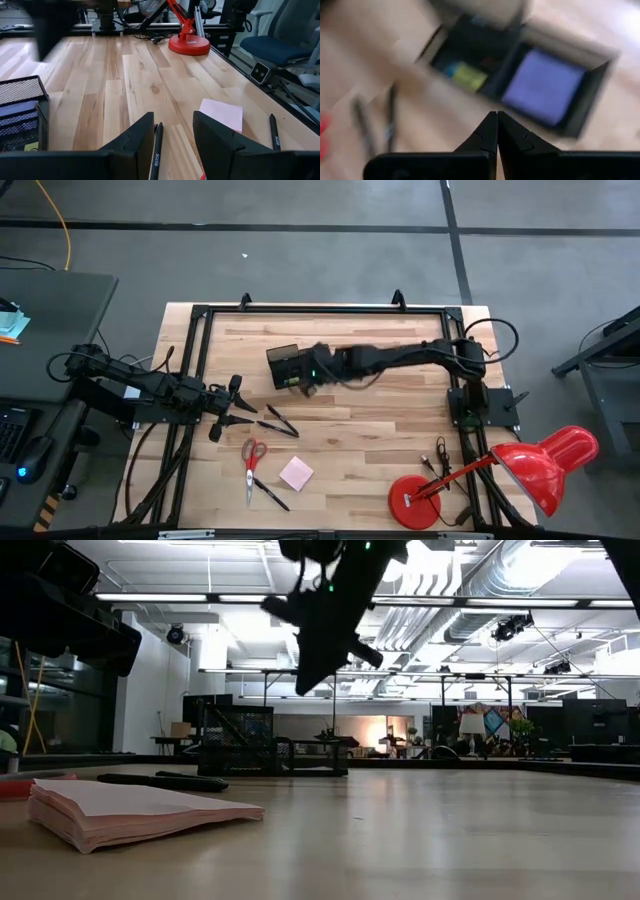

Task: Pick and place office supplies into organizer
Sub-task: Put the black pen into the black desk organizer

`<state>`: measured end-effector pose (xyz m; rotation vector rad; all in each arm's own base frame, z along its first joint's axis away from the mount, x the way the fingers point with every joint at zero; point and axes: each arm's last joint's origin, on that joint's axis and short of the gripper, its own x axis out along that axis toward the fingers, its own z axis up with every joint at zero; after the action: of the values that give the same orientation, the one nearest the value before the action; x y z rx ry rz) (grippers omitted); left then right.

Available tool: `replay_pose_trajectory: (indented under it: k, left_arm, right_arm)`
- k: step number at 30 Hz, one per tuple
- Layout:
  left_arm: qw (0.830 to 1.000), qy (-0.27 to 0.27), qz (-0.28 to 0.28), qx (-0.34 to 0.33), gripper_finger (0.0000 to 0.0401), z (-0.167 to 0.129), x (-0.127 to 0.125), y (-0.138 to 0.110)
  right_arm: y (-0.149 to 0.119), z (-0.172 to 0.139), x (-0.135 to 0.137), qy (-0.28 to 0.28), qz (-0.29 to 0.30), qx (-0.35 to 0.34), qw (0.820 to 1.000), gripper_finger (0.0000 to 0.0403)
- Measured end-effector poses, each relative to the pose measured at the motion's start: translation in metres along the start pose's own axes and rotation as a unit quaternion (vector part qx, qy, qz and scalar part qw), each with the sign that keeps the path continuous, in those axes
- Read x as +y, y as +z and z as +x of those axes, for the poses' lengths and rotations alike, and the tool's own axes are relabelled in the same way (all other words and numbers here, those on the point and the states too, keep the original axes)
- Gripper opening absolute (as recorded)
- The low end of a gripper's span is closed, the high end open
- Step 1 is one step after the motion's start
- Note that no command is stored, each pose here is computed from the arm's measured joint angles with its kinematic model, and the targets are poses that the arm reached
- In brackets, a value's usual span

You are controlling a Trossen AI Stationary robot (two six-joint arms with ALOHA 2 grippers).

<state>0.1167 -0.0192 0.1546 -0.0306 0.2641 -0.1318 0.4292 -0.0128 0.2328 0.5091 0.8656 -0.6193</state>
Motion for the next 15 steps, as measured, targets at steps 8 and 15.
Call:
replay_pose_trajectory:
  k: [8, 15]
  left_arm:
    - [1.0, 0.0, 0.0, 0.0, 0.0122, 0.0, 0.0, 0.0]
    - [1.0, 0.0, 0.0, 0.0, 0.0122, 0.0, 0.0, 0.0]
  right_arm:
    - [-0.061, -0.029, 0.06, 0.052, -0.079, 0.01, 0.995, 0.0]
    - [-0.114, -0.05, 0.093, 0.08, -0.126, 0.03, 0.988, 0.0017]
